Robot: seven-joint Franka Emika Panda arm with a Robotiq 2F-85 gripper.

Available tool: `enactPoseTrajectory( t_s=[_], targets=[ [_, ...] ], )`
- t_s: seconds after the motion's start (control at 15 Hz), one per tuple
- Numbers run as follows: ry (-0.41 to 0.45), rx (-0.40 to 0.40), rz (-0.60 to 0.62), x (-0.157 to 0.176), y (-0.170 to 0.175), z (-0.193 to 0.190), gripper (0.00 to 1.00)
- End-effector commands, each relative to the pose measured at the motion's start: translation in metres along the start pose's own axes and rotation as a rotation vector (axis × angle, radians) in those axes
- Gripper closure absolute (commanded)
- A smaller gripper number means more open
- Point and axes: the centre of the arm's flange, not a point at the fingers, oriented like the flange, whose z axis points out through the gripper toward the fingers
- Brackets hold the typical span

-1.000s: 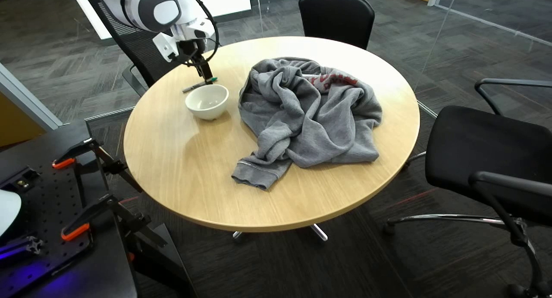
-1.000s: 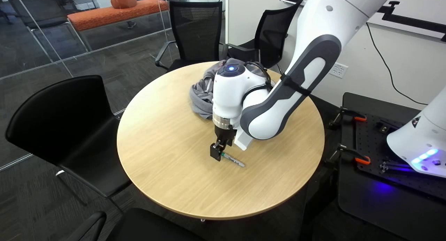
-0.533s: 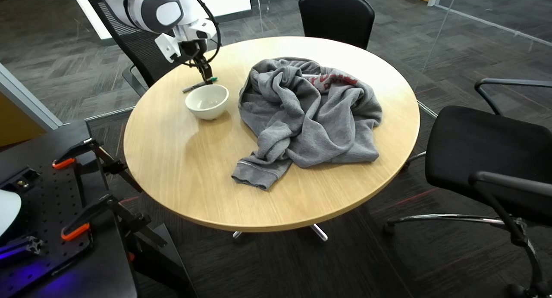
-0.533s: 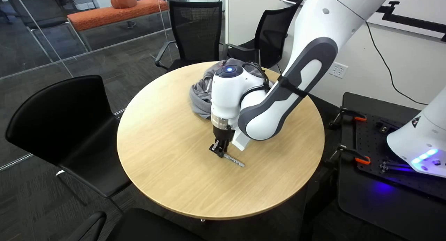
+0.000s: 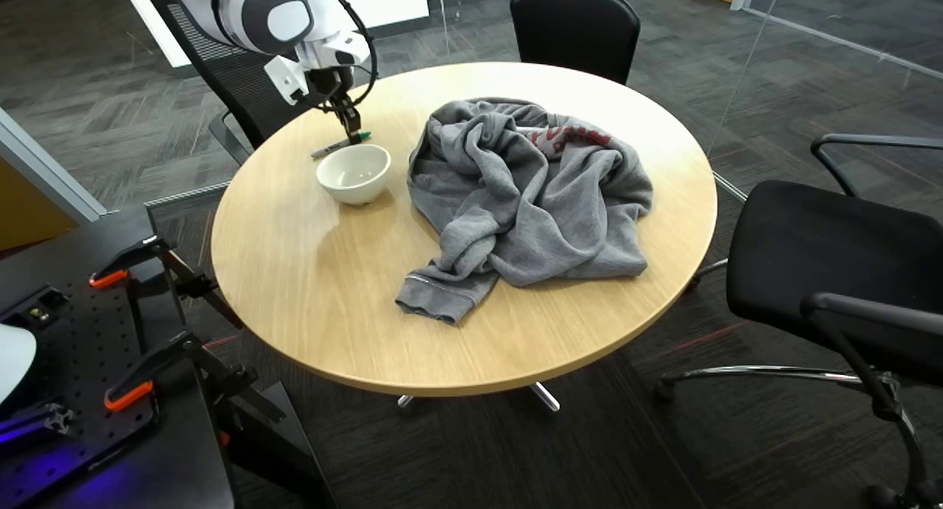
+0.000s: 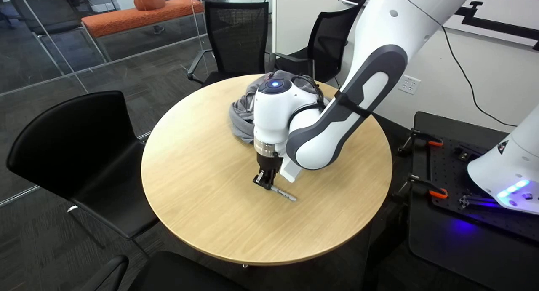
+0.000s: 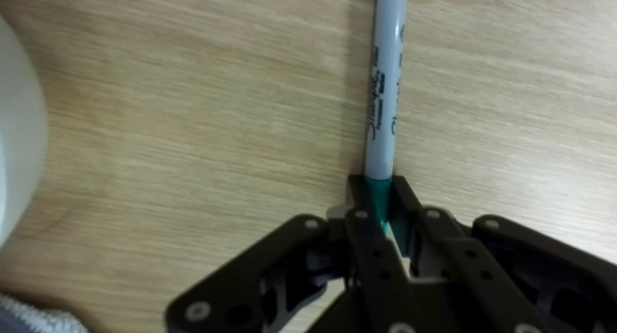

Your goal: Put the marker in the white bowl

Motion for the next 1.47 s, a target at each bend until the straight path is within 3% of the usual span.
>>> enactPoseTrajectory(
  t_s=[0.0,0.73,1.4],
  targets=[
    [-0.016,-0.026,0.048,-0.005,-0.005,-0.021,0.96],
    [0.152,-0.05,0.292,-0.018,0.011,-0.088,0.96],
    [0.35,-0.146,0.542,-0.026,0.044,-0.122,0.96]
  ],
)
